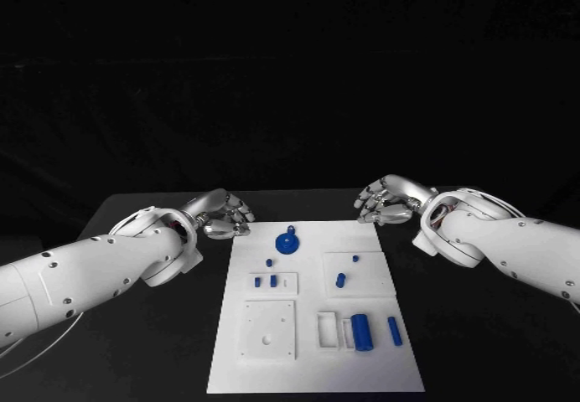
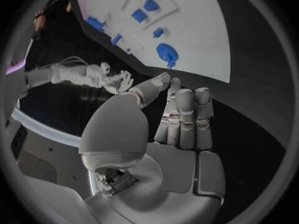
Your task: Assemble the parts on the task board
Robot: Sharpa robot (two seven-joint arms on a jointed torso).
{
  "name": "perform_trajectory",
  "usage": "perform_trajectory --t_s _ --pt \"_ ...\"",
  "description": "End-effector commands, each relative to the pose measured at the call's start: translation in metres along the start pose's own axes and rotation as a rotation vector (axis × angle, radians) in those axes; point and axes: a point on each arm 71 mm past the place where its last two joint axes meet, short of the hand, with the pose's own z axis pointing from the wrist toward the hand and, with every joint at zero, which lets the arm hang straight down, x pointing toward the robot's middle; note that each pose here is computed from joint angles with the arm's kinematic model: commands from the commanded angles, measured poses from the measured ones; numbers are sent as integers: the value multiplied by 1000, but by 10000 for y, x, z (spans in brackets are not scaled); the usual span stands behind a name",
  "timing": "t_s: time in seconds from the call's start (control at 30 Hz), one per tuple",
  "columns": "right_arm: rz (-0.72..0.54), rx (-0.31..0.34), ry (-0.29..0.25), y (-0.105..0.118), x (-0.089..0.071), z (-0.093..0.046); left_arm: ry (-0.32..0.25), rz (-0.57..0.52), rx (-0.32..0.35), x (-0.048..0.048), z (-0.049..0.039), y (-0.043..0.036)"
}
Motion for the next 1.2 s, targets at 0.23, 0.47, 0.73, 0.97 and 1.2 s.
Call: perform_trajectory --t_s 0.23,0.47,0.73,0.97,1.2 --pt "-336 -69 125 146 269 -86 2 -519 39 -4 -50 -31" --pt "-470 -87 165 203 507 -117 5 -591 53 -4 -65 -41" --pt "-519 -93 174 233 628 -138 2 -593 52 -12 -73 -30" --pt "-538 -96 181 266 670 -142 1 -595 49 -17 -79 -19" --pt "-552 -90 195 255 694 -152 1 -595 46 -21 -84 -9"
